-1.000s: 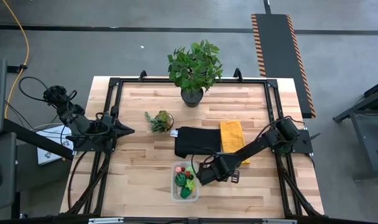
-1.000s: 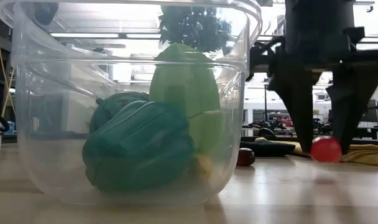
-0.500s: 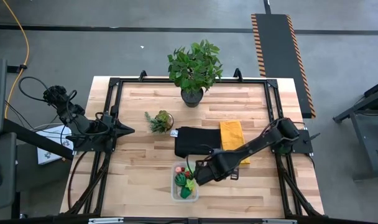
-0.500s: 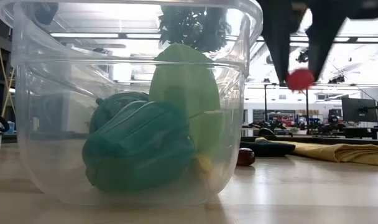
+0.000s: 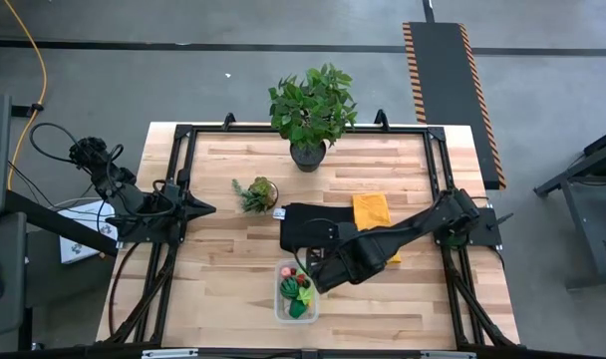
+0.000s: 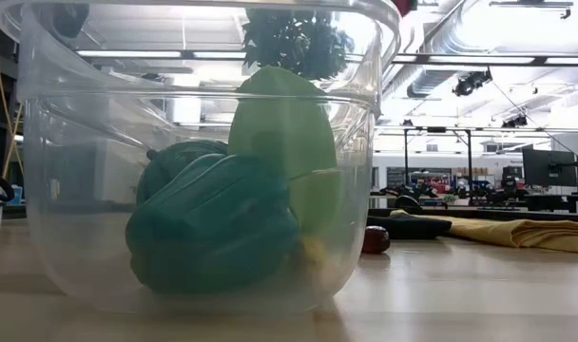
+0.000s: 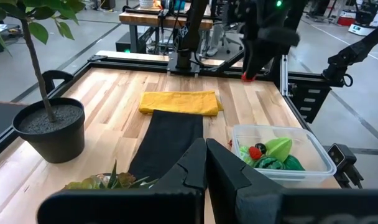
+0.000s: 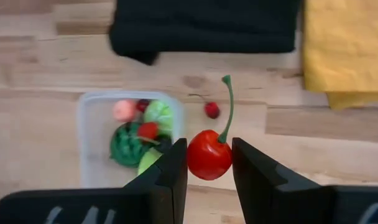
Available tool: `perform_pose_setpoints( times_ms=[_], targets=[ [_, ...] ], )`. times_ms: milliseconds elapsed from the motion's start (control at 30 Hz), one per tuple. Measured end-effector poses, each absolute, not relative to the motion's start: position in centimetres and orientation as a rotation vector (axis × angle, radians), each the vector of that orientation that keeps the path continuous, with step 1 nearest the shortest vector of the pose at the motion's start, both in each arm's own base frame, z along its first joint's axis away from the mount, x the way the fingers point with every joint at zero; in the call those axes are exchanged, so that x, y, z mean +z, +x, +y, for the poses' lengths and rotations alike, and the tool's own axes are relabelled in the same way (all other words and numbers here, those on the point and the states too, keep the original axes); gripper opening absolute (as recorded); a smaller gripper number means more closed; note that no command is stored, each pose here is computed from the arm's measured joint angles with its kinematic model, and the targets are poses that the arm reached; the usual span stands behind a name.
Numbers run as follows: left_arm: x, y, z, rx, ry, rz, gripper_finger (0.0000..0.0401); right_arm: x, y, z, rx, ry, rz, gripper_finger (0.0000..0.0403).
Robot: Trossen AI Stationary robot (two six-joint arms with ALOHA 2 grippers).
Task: Pick and placing Produce into tupperware
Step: Put the right red cherry into the bin
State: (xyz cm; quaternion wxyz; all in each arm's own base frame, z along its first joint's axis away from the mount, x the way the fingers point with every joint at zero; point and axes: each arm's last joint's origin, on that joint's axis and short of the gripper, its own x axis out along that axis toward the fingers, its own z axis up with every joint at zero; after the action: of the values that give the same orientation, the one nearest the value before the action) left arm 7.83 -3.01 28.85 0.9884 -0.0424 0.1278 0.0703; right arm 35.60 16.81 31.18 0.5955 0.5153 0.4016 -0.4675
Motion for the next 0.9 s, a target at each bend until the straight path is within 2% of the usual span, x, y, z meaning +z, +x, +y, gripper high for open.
perform_pose_setpoints(
  times_ms=[433,900],
  targets=[
    [28.9,7.8,-3.0,0.142,-0.099,0.254,0.0001,35.6,35.8,16.8,-0.768,0.992,0.942,0.0092],
    [30.8,7.4,-2.7,0.156,-0.377,0.177,0.0001,37.5,38.2,17.6,-0.255,0.675,0.873,0.0092]
  ],
)
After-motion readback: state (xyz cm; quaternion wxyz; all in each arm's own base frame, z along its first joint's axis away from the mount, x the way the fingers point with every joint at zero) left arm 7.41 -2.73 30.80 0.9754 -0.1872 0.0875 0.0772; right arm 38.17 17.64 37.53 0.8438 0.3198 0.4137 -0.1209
